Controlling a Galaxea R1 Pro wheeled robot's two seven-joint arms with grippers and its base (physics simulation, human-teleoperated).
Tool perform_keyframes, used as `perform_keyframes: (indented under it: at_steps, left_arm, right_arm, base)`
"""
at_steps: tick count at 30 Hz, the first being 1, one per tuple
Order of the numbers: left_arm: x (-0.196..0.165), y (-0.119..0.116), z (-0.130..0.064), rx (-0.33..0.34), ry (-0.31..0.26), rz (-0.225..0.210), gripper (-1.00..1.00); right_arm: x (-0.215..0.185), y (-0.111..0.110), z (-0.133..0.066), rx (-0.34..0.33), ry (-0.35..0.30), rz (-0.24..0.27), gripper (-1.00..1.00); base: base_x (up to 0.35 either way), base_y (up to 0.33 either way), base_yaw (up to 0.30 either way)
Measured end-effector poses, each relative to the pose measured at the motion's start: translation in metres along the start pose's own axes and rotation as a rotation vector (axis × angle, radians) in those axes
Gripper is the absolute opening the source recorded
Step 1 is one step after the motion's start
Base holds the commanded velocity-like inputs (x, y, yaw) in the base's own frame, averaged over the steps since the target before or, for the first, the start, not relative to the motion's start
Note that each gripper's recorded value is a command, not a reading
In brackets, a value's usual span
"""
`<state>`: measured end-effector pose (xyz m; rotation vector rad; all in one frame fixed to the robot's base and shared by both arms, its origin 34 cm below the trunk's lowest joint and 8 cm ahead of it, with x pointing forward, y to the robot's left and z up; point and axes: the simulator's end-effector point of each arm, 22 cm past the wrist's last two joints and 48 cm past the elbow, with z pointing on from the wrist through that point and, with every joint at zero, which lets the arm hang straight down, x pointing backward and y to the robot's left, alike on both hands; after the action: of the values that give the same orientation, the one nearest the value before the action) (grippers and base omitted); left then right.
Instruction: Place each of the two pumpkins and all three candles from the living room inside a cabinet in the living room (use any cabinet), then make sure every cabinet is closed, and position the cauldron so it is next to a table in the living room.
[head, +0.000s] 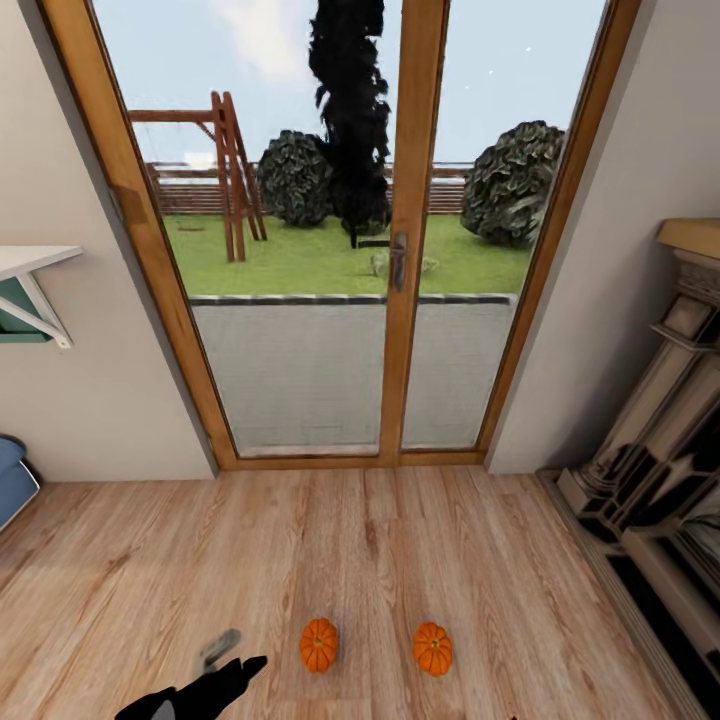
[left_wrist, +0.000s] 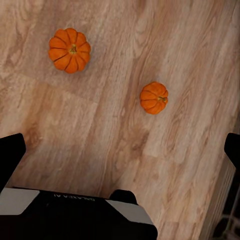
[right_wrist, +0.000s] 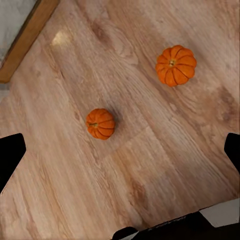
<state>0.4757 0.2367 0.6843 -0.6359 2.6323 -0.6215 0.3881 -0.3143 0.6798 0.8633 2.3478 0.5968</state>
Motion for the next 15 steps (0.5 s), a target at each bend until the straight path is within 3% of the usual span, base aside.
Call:
perform_keyframes:
  at_steps: [2, 6, 10, 15]
  left_arm:
    - [0.0, 0.001, -0.001, 0.001, -0.001, -0.003, 1.0]
    - [0.001, -0.007, -0.001, 0.044, 0.003, -0.004, 1.0]
    - [0.004, -0.027, -0.004, 0.148, 0.004, -0.002, 1.0]
    - [0.016, -0.027, -0.005, 0.163, 0.024, -0.012, 1.0]
  right_arm:
    - [-0.012, 0.028, 0.009, -0.084, 0.006, 0.005, 1.0]
    - [-0.014, 0.047, 0.01, -0.152, 0.025, 0.015, 1.0]
    - [-0.012, 0.051, 0.009, -0.172, 0.03, 0.021, 1.0]
    - [-0.011, 0.053, 0.01, -0.174, 0.028, 0.022, 1.0]
  base:
    - [0.0, 0.0, 0.0]
    - [0.0, 0.0, 0.0]
    - [0.002, 0.0, 0.0]
    - [0.073, 0.0, 0.0]
